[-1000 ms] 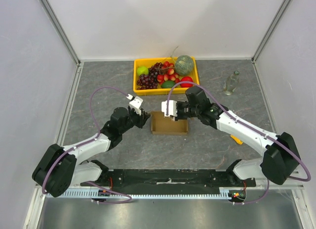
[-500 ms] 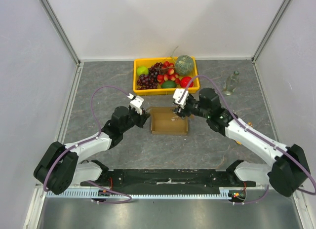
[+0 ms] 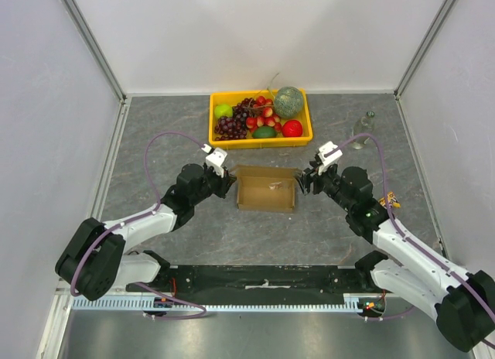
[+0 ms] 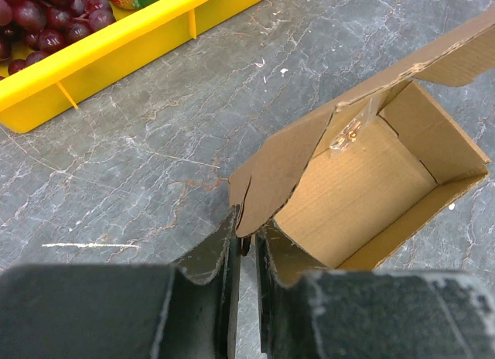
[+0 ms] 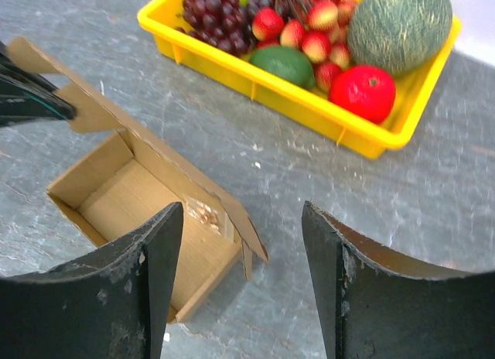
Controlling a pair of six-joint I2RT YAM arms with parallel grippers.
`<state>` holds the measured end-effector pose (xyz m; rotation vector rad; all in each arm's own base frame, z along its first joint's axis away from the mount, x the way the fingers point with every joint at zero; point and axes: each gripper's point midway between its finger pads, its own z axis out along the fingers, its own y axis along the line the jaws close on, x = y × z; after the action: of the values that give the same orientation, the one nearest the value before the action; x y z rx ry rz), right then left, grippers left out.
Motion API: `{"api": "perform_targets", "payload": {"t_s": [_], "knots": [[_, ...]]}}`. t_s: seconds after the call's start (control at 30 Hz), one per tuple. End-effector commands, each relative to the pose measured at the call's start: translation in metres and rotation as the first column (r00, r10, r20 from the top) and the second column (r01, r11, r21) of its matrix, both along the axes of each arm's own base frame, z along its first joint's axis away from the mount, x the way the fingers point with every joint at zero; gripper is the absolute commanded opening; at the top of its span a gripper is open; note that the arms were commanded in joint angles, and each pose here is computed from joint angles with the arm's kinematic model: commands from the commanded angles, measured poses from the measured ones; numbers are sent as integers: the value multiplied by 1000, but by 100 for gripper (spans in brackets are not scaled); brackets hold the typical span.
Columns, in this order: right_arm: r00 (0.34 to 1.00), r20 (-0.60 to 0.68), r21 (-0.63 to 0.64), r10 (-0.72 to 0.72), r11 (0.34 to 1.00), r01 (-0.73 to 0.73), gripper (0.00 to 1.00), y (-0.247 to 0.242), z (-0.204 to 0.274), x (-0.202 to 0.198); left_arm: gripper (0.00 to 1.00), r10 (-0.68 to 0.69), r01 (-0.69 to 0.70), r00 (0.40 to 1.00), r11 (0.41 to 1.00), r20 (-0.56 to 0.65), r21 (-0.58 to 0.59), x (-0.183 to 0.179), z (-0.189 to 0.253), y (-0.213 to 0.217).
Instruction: Fold the paper box
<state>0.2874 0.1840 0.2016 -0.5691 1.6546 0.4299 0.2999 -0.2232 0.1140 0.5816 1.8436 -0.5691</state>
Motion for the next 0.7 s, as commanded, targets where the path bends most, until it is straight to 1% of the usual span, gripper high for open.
{"api": "perform_targets", "payload": {"t_s": [0.0,0.17,0.27,0.33,0.43,0.57,0.67], "knots": [[996,-1,69,-91,993,91,70,-12,-2,4,18,-5,6,999,1000,51,-20,9,19,-6],[996,-26,59,-86,994,88,71,-12,-20,4,18,-5,6,999,1000,43,-20,8,18,-6],[996,-32,60,-82,995,84,70,-12,-28,5,18,-3,4,999,1000,45,-21,9,18,-6],[996,-43,56,-83,995,85,67,-12,-34,7,18,-5,6,999,1000,41,-19,8,17,-6],[996,-45,55,-76,995,79,58,-11,-39,10,18,-5,6,999,1000,43,-18,8,18,-6],[996,-72,51,-61,997,65,50,-8,-49,13,18,-5,6,999,1000,45,-21,9,19,-6],[996,-85,52,-41,998,45,48,-5,-54,13,18,-5,6,999,1000,46,-22,9,20,-7]]}}
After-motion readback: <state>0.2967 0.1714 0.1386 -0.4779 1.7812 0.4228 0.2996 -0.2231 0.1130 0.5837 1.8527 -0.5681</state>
